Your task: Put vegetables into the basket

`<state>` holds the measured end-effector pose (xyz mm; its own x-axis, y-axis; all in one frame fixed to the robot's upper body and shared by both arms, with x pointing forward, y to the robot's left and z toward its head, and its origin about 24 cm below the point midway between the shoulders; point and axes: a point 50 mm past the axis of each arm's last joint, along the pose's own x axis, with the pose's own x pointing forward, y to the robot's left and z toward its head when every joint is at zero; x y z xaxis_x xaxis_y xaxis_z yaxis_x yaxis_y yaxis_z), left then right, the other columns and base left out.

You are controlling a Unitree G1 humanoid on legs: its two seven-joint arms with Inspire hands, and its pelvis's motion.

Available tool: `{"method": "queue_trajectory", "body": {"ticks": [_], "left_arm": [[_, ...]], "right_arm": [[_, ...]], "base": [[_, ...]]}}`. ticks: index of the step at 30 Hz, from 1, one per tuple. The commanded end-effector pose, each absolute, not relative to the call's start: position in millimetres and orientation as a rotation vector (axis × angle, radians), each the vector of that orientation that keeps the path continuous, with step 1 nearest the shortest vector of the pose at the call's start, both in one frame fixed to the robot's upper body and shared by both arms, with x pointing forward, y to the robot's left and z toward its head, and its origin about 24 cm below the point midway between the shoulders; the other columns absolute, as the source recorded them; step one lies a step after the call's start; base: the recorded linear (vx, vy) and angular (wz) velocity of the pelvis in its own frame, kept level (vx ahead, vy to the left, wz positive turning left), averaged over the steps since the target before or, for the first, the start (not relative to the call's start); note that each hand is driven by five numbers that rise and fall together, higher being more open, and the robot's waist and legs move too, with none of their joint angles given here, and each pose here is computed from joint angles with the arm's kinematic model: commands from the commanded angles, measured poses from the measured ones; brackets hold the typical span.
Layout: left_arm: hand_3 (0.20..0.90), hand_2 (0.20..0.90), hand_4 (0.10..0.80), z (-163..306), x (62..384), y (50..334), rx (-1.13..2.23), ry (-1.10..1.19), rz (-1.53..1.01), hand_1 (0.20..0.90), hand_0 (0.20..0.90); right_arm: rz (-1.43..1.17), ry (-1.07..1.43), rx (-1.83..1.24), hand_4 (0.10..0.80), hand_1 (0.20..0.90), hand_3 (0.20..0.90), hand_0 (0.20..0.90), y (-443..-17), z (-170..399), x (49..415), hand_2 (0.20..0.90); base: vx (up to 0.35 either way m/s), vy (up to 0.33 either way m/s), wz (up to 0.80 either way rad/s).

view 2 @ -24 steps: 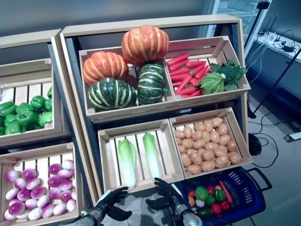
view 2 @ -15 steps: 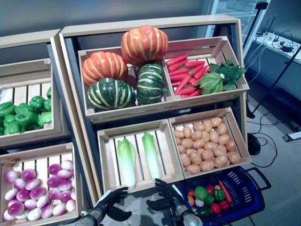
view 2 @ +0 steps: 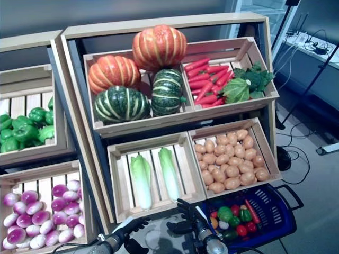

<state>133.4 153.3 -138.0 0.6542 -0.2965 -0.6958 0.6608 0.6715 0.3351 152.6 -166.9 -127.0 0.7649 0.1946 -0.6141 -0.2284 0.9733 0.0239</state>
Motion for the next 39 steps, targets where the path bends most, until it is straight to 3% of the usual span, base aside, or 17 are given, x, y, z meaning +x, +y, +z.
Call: {"method": "queue_trajectory", "body": {"ticks": [1,5,8,15,21,29,39], "left_arm": [[0.900,0.900,0.800,-103,193,150,0.797,0.302,-0.513,0.900,0.900],[0.900,0.900,0.800,-52,236,169,1.063,-0.090,-0.348,0.900,0.900],[0.900,0.900,0.800,-26,250,190,1.352,-0.321,-0.326,0.900,0.900],[0.900,0.900,0.800,48,289,248,1.789,-0.525,-0.092,0.900,0.900],[0.900,0.900,0.800,107,319,252,1.971,-0.733,-0.001,0.900,0.900],[0.900,0.900,0.800,181,342,278,2.230,-0.775,0.109,0.900,0.900],[0.900,0.900,0.800,224,347,291,2.291,-0.804,0.289,0.900,0.900]], "right_arm": [[0.208,0.484,-0.012,0.800,0.900,0.900,0.900,-154,-100,202,0.900],[0.199,0.497,-0.025,0.800,0.900,0.900,0.900,-164,-98,204,0.900],[0.194,0.522,-0.034,0.800,0.900,0.900,0.900,-172,-100,198,0.900],[0.230,0.602,-0.083,0.800,0.900,0.900,0.900,-183,-109,175,0.900],[0.180,0.540,-0.110,0.800,0.900,0.900,0.900,-208,-90,194,0.900],[0.144,0.316,-0.086,0.800,0.900,0.900,0.900,-229,-43,236,0.900],[0.150,0.145,-0.041,0.800,0.900,0.900,0.900,-228,-1,266,0.900]], "base": [[0.017,0.033,-0.03],[0.008,0.015,-0.02],[0.063,0.045,-0.01],[0.056,0.080,-0.06],[-0.141,0.129,-0.09],[-0.206,0.014,0.01],[-0.101,-0.048,0.03]]}}
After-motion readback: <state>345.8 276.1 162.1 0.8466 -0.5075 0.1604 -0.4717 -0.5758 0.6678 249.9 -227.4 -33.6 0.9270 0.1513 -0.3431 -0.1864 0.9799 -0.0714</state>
